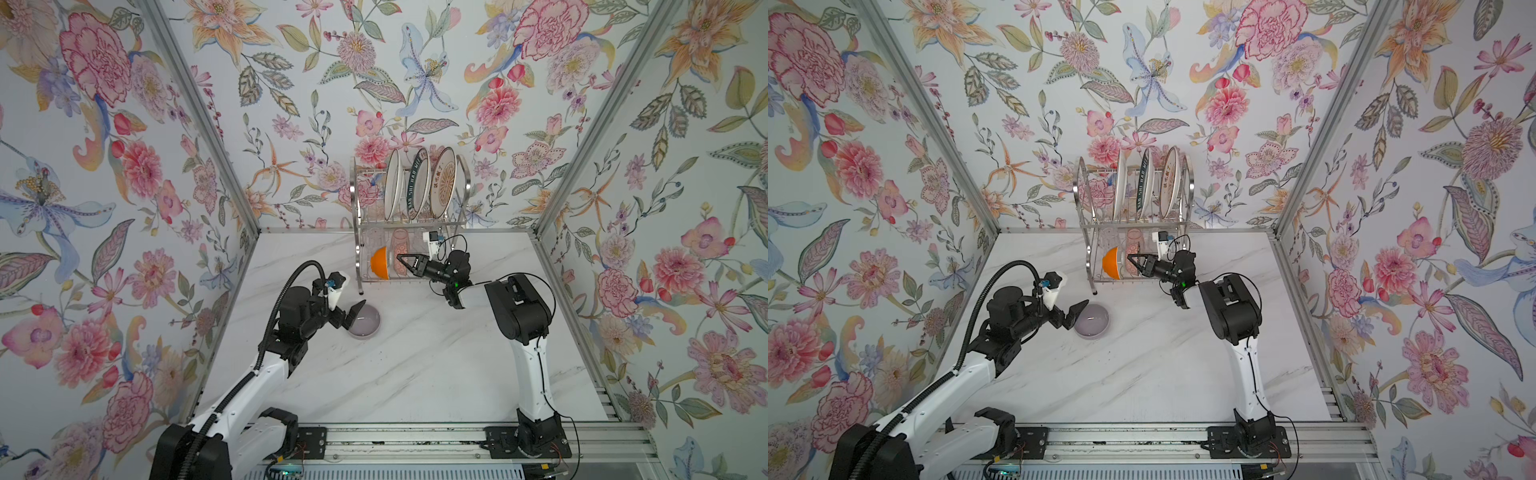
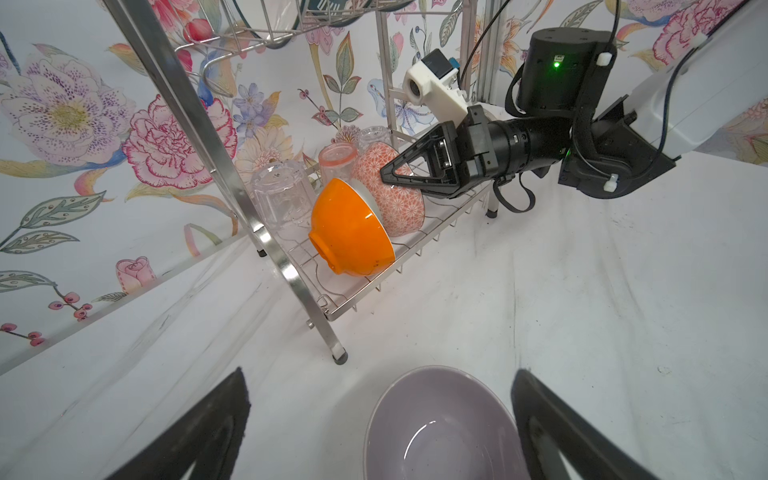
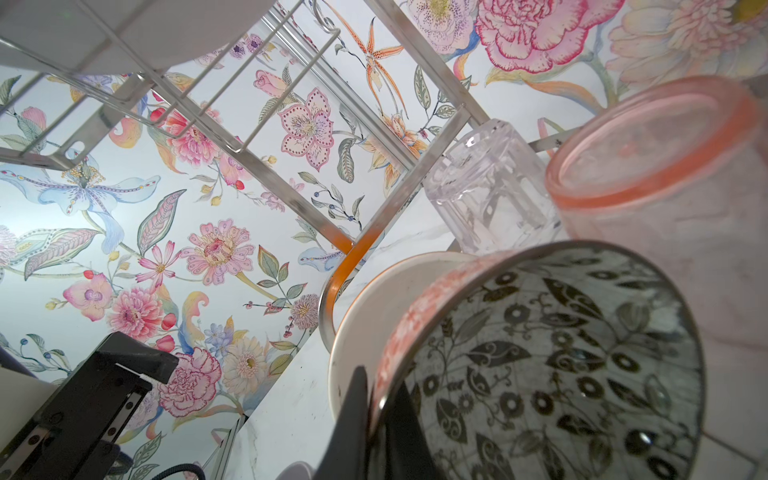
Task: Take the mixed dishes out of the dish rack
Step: 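Close the right gripper on the rim of the pink-patterned bowl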
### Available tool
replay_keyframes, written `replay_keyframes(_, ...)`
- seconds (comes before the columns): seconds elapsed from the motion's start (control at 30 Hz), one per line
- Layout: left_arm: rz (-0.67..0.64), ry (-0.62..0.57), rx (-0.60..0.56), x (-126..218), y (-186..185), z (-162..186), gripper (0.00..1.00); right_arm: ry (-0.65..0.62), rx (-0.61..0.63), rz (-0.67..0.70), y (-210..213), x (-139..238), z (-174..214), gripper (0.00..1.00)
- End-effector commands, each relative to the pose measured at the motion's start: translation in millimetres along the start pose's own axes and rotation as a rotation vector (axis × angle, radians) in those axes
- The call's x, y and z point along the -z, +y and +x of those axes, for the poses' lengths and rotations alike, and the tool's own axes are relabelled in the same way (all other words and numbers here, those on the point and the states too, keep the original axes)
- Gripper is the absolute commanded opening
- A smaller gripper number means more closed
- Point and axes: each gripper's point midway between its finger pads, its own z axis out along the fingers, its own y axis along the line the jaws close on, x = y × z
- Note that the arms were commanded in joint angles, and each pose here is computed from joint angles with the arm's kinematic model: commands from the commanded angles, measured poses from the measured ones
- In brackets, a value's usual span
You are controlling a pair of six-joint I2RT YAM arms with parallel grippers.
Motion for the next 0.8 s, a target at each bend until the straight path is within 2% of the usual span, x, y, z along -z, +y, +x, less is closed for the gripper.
replay_keyframes(0.0,-0.012,-0.035,-0.002,2,-1,-9,0.99,-0.068,0.066,-0.076,22,-1,-24,0.00)
replay_keyframes(0.4,0.005,-0.082,-0.018,6,-2,-31,0.99,-0.113,0.092,-0.103,43,9,-36,0.00)
replay_keyframes(0.77,-0.045,-0.125,-0.021,17,6,-53,0.99,-0.158,0.145,-0.113,66,29,-40,0.00)
